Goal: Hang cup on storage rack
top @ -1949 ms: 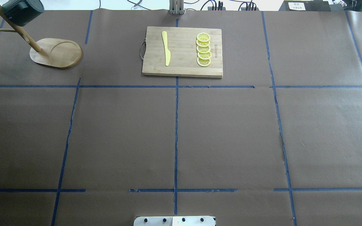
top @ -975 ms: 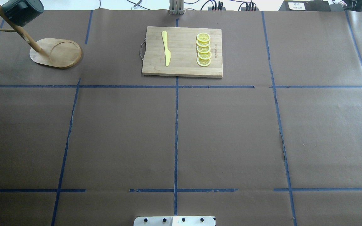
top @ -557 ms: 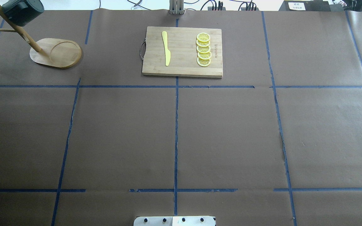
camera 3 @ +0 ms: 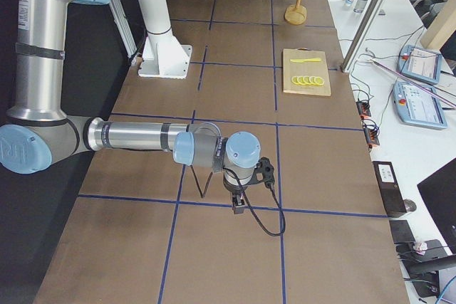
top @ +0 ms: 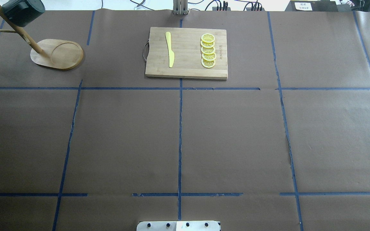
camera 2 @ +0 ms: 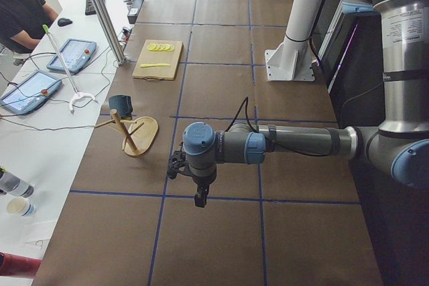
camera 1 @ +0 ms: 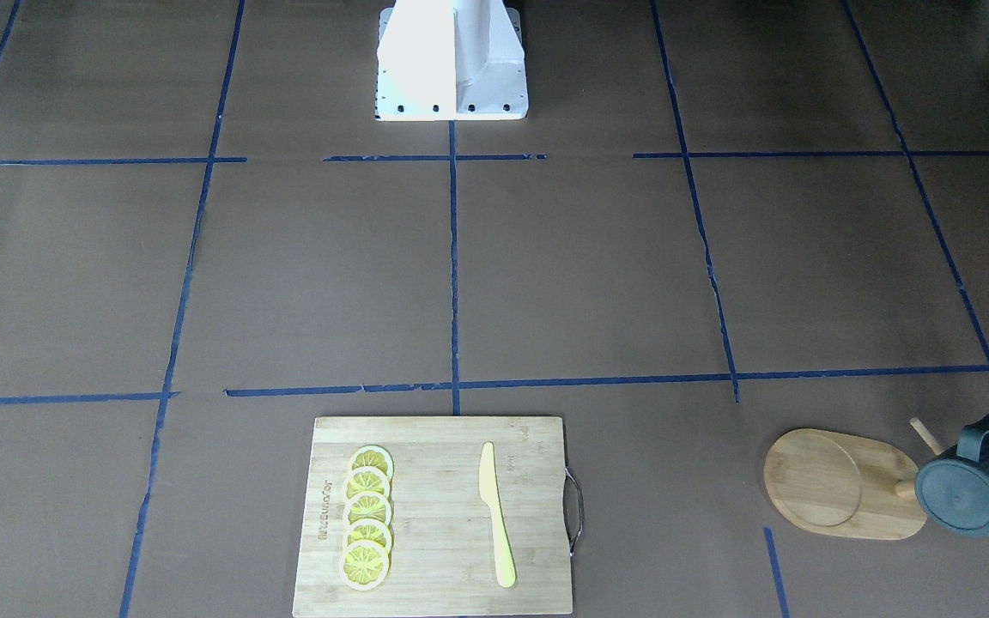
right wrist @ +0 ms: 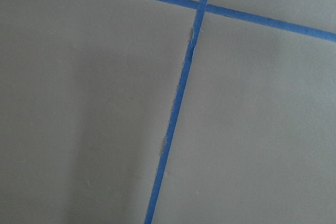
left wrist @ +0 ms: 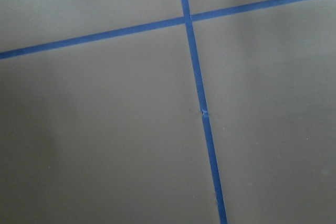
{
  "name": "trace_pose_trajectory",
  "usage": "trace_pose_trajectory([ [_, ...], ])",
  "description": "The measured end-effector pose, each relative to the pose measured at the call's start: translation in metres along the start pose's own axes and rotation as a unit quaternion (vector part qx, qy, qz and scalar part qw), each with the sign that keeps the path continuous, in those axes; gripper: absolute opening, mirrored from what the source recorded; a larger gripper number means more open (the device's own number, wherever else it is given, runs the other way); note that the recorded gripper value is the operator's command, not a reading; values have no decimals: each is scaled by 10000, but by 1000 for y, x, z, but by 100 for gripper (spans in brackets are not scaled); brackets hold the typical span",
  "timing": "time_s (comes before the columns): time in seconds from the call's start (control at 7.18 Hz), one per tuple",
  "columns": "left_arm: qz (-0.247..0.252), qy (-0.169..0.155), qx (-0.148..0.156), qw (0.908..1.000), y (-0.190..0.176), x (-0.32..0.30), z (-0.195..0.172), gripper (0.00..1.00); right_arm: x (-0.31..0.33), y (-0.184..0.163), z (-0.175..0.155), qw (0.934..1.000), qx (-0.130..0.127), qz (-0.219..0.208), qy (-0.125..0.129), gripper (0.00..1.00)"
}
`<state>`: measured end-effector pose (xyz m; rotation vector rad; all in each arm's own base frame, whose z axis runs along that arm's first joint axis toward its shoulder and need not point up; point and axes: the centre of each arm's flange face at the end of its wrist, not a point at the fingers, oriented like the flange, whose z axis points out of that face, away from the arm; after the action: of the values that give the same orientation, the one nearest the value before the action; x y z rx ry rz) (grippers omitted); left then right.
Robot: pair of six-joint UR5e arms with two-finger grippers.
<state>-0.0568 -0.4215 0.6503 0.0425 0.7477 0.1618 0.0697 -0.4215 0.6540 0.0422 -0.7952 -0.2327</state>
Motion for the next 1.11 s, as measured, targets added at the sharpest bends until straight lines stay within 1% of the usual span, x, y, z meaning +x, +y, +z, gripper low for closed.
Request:
trace_pose_trajectory([
  [0.28, -51, -6, -27, 10000, 2, -1, 1, 100, 1, -1, -2, 10000, 12, 0, 47, 99],
  [0.56, 4, -25, 9, 10000, 0, 2, -2, 100, 3, 0, -2, 10000, -10, 12, 95, 99],
  [1.11, 21, -48, 23, 10000, 3, 3, -4, 100, 5, 1, 0, 9999, -22, 34, 99, 99],
])
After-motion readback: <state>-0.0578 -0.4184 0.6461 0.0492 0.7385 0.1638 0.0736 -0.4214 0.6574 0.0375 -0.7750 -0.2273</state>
